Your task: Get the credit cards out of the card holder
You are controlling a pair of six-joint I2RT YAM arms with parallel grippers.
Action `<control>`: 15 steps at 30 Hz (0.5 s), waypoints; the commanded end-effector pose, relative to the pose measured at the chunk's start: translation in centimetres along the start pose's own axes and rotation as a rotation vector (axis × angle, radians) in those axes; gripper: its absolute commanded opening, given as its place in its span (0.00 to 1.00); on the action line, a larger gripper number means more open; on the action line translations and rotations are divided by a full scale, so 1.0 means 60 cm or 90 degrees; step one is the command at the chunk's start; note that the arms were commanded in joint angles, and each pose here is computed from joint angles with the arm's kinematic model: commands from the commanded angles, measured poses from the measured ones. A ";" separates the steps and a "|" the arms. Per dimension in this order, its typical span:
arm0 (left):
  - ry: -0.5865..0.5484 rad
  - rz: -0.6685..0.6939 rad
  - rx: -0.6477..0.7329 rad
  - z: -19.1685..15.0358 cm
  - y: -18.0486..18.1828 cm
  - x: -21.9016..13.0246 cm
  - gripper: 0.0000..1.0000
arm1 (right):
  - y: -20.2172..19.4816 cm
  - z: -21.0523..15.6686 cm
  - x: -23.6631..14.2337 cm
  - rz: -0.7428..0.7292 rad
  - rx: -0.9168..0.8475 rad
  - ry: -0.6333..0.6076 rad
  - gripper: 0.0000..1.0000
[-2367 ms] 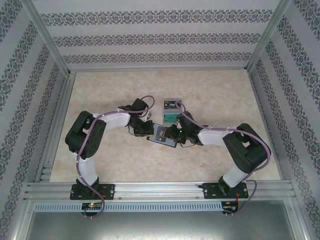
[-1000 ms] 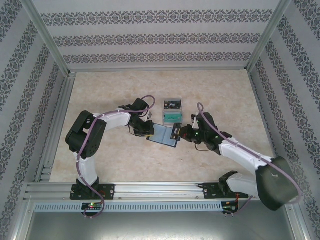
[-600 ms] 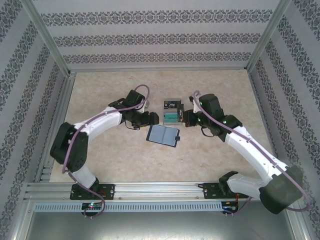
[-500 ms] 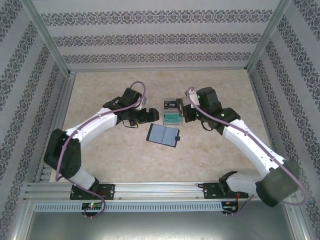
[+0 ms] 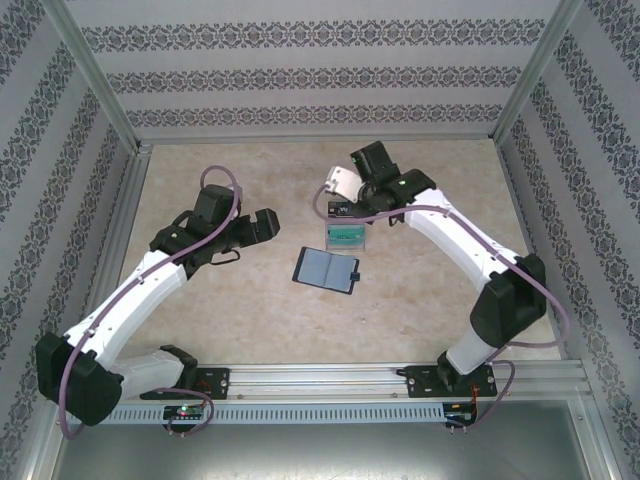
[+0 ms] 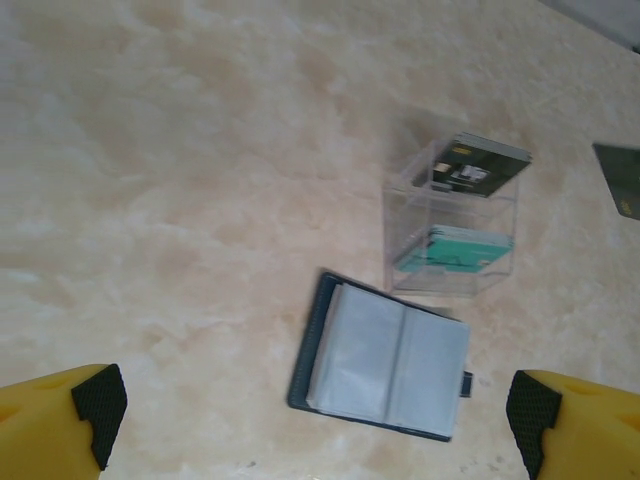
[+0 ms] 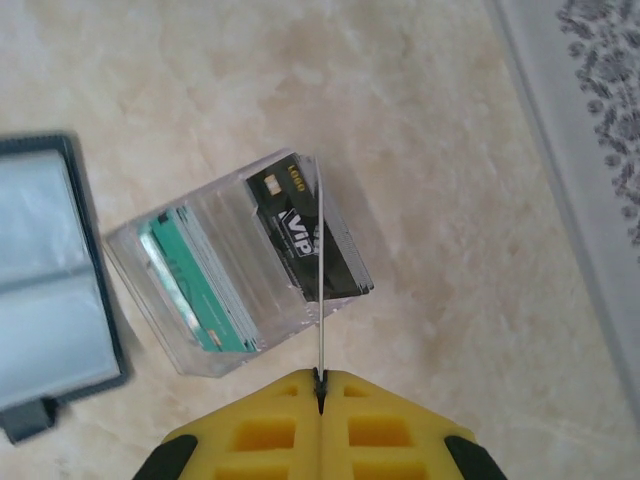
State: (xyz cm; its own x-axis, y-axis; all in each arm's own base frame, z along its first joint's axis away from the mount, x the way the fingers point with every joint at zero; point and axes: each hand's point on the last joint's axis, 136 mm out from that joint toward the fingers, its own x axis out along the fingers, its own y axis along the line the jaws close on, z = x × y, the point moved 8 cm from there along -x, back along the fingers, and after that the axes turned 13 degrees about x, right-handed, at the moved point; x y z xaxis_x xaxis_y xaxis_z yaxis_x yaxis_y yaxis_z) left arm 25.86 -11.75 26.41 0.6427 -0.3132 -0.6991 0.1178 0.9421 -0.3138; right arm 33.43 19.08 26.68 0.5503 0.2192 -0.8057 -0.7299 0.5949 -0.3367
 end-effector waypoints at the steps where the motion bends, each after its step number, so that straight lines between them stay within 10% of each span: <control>1: 0.004 0.054 -0.015 -0.011 0.024 -0.007 0.99 | 0.004 -0.006 0.026 -0.012 -0.154 0.064 0.00; 15: 0.002 0.083 -0.018 -0.018 0.038 -0.023 0.99 | 0.008 -0.002 0.110 -0.019 -0.224 0.095 0.00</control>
State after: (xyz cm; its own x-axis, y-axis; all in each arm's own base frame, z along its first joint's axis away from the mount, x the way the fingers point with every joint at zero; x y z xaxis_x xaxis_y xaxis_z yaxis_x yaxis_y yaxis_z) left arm 24.94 -10.25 26.16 0.6556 -0.2300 -0.7192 0.0531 0.9642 -0.2599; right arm 35.87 20.30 20.94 0.4994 0.0797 -0.8627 -0.8323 0.3207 -0.4521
